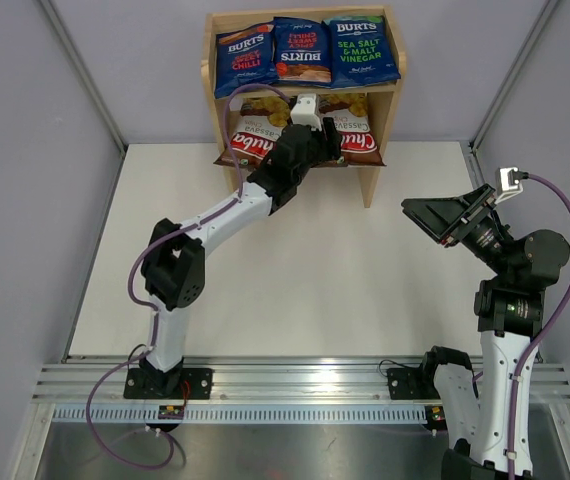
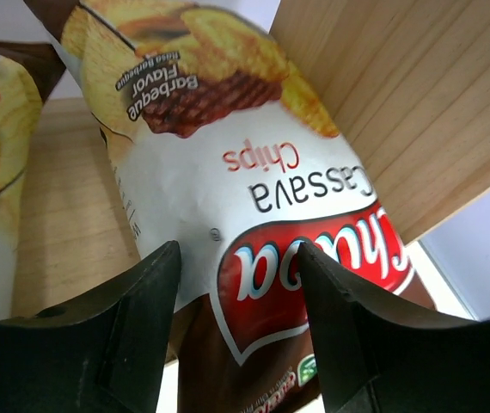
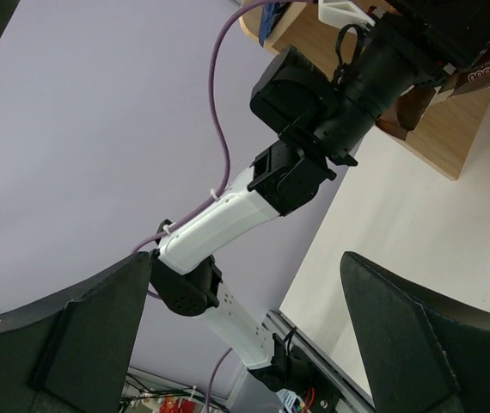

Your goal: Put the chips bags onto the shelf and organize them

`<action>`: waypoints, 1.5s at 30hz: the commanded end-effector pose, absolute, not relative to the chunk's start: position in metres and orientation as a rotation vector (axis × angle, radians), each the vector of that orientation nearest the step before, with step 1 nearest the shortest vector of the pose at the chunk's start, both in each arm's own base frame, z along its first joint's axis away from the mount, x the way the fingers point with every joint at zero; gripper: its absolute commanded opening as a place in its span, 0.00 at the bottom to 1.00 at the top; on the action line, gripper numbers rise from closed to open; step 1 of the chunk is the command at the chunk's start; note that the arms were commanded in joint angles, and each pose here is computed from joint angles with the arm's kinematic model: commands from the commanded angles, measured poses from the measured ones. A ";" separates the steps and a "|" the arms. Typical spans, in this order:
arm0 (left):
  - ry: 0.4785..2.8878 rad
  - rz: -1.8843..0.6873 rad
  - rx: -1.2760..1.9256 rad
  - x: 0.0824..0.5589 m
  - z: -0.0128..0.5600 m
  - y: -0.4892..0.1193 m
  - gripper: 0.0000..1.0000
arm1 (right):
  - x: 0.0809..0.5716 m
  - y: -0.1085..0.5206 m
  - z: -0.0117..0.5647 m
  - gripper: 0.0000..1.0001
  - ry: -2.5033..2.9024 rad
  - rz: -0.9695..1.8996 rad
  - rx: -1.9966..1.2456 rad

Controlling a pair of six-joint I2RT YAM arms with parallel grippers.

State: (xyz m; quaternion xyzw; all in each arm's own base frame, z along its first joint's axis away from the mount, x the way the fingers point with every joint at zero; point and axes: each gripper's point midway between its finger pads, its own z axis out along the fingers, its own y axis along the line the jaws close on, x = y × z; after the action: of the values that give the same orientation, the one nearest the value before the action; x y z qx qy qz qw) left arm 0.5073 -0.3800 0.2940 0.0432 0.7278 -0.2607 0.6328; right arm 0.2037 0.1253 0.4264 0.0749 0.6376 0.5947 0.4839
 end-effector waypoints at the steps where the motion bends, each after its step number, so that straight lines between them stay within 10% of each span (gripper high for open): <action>1: 1.591 -0.626 0.107 0.518 0.312 -0.388 0.60 | 0.195 0.131 0.433 0.99 1.537 1.461 0.114; 19: 1.511 -0.766 0.261 0.501 0.347 -0.402 0.62 | 0.194 0.131 0.433 0.99 1.535 1.464 0.111; 35: 1.467 -0.621 0.139 0.488 0.388 -0.351 0.90 | 0.194 0.131 0.433 0.99 1.532 1.459 0.110; 45: 1.557 -0.503 0.114 0.491 0.361 -0.333 0.54 | 0.193 0.131 0.433 0.99 1.533 1.459 0.109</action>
State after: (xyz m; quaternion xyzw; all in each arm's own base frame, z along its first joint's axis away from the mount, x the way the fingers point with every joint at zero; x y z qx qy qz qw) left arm 0.4933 -0.3500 0.3425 0.0626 0.7037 -0.2449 0.6640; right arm 0.2010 0.1270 0.4261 0.0666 0.6363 0.5973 0.4836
